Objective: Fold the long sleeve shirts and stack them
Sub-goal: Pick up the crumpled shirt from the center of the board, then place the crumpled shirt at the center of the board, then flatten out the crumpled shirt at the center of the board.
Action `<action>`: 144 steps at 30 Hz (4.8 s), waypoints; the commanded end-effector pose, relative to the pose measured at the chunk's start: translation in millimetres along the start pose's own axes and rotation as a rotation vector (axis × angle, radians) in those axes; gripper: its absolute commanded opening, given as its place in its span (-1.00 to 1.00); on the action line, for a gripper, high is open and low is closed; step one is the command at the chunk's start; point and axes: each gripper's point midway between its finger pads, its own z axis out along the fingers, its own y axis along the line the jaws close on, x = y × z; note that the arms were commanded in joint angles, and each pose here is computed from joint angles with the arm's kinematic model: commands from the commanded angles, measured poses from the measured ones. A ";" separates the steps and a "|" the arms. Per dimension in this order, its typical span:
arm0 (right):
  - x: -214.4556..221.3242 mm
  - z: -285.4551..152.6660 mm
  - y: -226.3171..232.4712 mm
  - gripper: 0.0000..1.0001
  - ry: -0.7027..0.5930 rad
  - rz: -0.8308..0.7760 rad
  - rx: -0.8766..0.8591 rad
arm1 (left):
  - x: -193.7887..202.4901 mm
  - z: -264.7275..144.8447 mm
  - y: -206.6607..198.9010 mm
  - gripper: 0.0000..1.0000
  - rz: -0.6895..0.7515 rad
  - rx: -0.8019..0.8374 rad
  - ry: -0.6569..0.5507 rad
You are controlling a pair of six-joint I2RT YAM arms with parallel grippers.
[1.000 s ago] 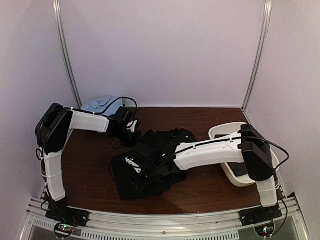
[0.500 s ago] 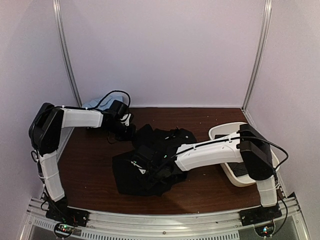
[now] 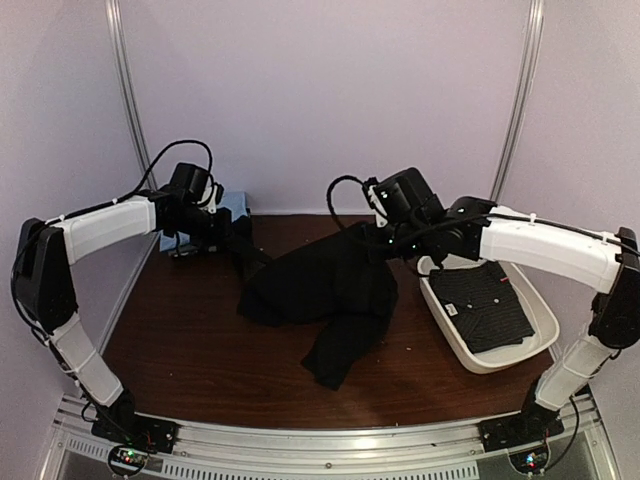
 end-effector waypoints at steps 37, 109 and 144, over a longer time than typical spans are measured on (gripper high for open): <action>-131.6 46.6 -247.1 -0.99 -0.173 0.308 0.229 | -164.4 -142.2 67.5 -1.00 -0.009 -0.033 -0.267; 194.7 121.0 51.7 -0.13 0.412 -0.006 -0.102 | 142.6 106.6 -45.9 -0.21 0.168 0.112 0.333; 207.2 36.6 64.4 -0.40 0.419 -0.036 -0.144 | 305.9 -17.6 -57.1 -1.00 0.100 0.049 0.598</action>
